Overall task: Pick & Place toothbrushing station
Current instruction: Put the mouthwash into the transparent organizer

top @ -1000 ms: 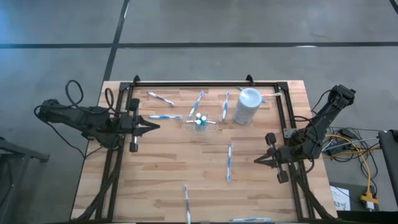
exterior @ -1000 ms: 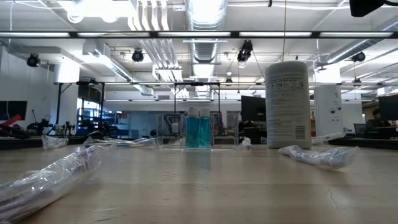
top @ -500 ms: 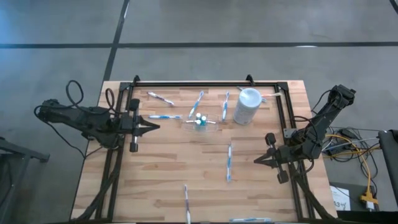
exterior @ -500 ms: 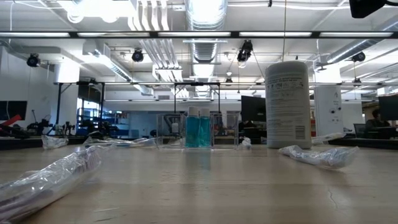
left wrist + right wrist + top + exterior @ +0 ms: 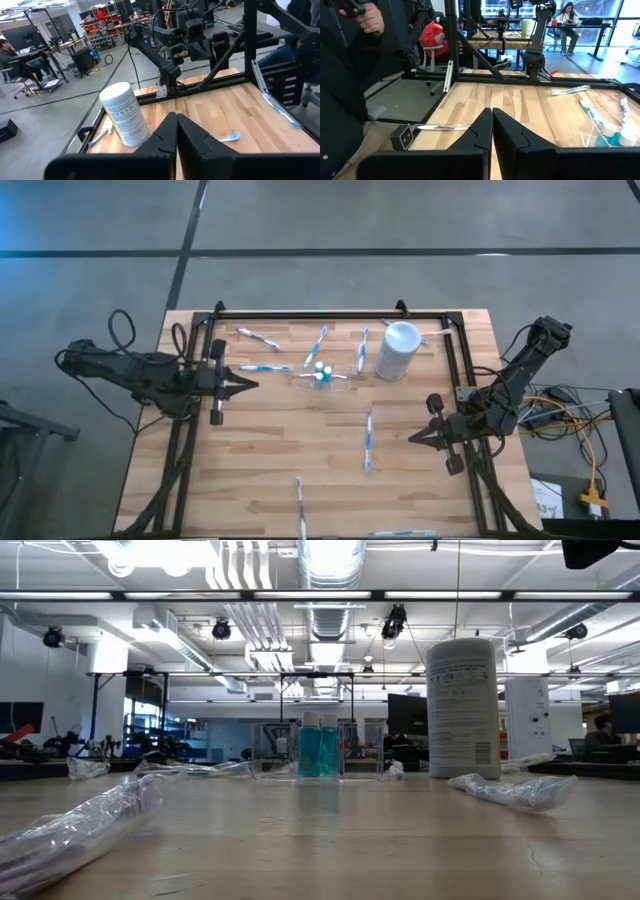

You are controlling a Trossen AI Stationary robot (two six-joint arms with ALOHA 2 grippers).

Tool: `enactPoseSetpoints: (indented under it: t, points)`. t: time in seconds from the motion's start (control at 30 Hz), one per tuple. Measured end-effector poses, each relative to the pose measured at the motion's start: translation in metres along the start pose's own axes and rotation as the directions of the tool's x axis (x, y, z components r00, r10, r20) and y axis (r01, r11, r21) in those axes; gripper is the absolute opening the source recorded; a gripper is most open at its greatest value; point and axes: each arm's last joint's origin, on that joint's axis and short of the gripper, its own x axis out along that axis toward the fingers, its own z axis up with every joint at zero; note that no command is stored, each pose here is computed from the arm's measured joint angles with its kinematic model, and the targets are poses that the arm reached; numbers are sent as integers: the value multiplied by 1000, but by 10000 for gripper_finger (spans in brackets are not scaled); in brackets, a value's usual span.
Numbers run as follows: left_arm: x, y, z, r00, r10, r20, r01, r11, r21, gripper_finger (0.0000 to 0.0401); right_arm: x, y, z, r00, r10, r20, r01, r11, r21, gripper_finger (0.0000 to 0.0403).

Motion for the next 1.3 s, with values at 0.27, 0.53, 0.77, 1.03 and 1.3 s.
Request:
enactPoseSetpoints:
  t: [0.27, 0.53, 0.77, 1.03, 1.3]
  points:
    - [2, -1, -1, 1000, -1, -7, 1, 1000, -9, 10, 0, 0, 0, 1000, -1, 0, 1, 1000, 4, 8]
    - [14, -6, -12, 996, -5, -87, 1, 999, -37, 4, -2, -6, -20, 983, -74, -169, 90, 992, 90, 8]
    - [41, -4, -26, 981, 56, -184, -76, 992, -101, 3, -7, -14, -34, 941, -234, -245, 277, 947, 161, 8]
    - [58, 12, -30, 963, 153, -223, -185, 974, -130, 3, -14, -26, -33, 863, -486, -134, 494, 869, 29, 8]
    - [66, 23, -14, 963, 183, -197, -218, 960, -177, 4, -17, -29, -34, 857, -498, -130, 490, 867, -93, 8]
